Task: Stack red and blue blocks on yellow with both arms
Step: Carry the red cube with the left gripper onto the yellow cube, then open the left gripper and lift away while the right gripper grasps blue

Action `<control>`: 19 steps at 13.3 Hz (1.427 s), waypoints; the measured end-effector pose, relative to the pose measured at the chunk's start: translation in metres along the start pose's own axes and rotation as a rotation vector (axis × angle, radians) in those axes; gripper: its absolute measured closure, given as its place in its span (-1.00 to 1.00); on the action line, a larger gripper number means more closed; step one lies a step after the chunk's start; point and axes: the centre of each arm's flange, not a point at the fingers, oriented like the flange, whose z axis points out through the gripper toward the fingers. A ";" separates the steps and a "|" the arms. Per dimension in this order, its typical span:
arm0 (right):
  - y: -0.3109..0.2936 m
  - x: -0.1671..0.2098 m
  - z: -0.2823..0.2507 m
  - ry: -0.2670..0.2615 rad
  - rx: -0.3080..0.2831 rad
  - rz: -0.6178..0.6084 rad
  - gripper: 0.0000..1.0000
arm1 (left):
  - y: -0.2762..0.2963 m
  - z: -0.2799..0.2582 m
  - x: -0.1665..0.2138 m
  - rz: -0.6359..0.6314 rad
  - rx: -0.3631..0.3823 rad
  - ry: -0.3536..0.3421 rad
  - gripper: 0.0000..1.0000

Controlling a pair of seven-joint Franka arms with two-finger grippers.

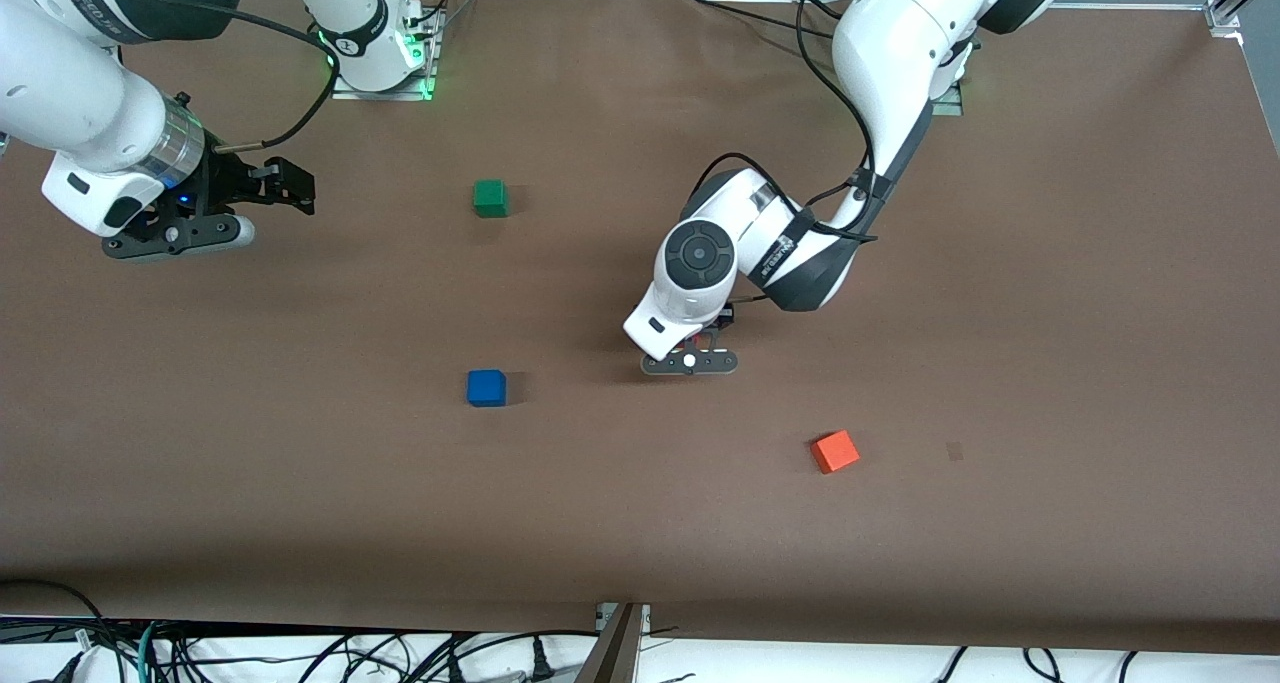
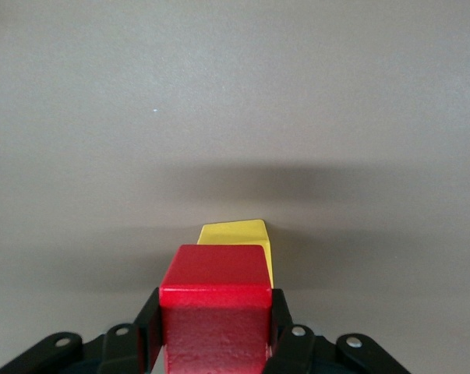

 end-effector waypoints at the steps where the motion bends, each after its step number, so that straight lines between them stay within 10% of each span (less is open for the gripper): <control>1: 0.000 0.000 0.000 0.000 0.000 0.000 -1.00 | 0.002 0.002 -0.001 -0.003 0.001 -0.001 -0.11; 19: 0.002 0.011 0.022 -0.042 -0.001 0.003 -1.00 | 0.003 0.017 0.002 -0.047 0.002 -0.005 -0.12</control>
